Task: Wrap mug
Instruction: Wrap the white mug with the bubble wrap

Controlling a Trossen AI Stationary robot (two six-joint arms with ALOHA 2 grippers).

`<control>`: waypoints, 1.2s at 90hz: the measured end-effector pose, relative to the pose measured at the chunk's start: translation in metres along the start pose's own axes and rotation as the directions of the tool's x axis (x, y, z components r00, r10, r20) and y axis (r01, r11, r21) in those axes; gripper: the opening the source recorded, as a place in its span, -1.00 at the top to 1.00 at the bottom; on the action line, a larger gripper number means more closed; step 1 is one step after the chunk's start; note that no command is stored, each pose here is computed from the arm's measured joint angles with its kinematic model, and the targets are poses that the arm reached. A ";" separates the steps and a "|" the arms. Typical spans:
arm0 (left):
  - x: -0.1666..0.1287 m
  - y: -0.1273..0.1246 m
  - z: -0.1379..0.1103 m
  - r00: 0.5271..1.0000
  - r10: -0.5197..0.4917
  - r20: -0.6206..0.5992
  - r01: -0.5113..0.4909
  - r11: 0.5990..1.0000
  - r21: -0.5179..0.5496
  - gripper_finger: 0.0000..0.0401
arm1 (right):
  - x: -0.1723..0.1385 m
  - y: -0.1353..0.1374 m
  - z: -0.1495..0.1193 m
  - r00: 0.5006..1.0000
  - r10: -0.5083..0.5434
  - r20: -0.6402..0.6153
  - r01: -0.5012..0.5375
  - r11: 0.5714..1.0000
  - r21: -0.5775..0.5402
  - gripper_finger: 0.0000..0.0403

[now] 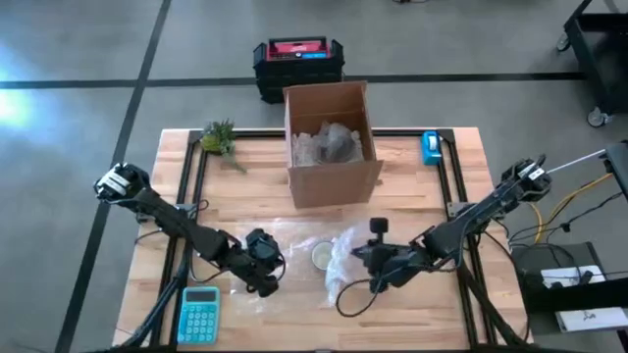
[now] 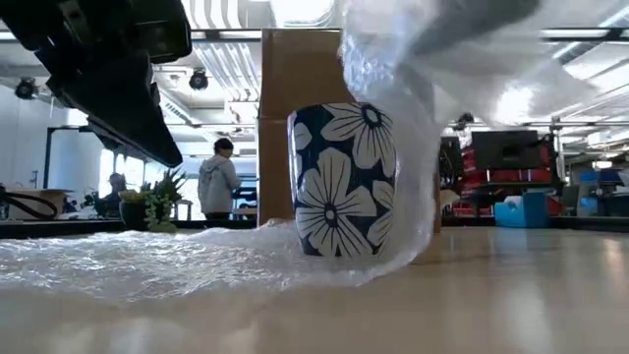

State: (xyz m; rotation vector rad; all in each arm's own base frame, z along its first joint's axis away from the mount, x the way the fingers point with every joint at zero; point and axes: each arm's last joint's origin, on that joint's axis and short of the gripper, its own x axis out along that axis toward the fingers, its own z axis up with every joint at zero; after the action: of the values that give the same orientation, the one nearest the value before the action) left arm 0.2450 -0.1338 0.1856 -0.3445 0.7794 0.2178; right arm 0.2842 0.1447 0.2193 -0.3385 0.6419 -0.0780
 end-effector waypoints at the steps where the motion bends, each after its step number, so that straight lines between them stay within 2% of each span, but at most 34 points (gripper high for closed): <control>1: 0.000 0.000 0.000 1.000 0.002 0.003 -0.002 1.000 0.000 1.00 | 0.002 0.000 0.000 1.000 0.003 0.006 -0.003 1.000 -0.003 0.99; 17: 0.002 0.001 0.008 0.996 0.019 0.088 -0.021 1.000 0.018 1.00 | 0.040 -0.008 0.004 0.995 0.070 0.077 -0.073 0.997 0.030 0.99; 34: 0.004 -0.001 0.030 0.973 -0.043 0.228 0.042 0.999 0.010 1.00 | 0.077 -0.009 -0.010 0.998 0.061 -0.003 -0.060 0.998 0.034 0.99; 47: 0.004 -0.001 0.051 0.933 -0.093 0.348 0.087 0.996 0.033 1.00 | 0.089 -0.008 -0.008 0.997 0.080 -0.010 -0.080 0.996 0.039 0.99; 61: 0.004 -0.001 0.070 0.906 -0.129 0.403 0.112 0.992 0.066 1.00 | 0.091 -0.008 -0.005 0.995 0.099 -0.004 -0.099 0.994 0.043 0.99; 77: 0.012 -0.007 0.074 0.892 -0.239 0.384 0.197 0.969 0.147 1.00 | 0.091 -0.008 -0.005 0.995 0.099 -0.006 -0.099 0.994 0.043 0.99; 91: 0.031 -0.006 0.064 0.919 -0.212 0.333 0.169 0.974 0.154 1.00 | 0.091 -0.007 -0.005 0.995 0.100 -0.007 -0.099 0.993 0.060 0.99; 108: 0.052 -0.006 0.057 0.926 -0.196 0.323 0.154 0.977 0.151 1.00 | 0.091 -0.007 -0.005 0.994 0.106 -0.025 -0.103 0.990 0.098 0.97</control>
State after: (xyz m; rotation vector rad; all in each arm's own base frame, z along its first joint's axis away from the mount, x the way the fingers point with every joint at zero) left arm 0.3203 -0.1146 0.1870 -0.2493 0.4177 0.0562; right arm 0.3543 0.1208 0.1660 -0.2101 0.6822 -0.0141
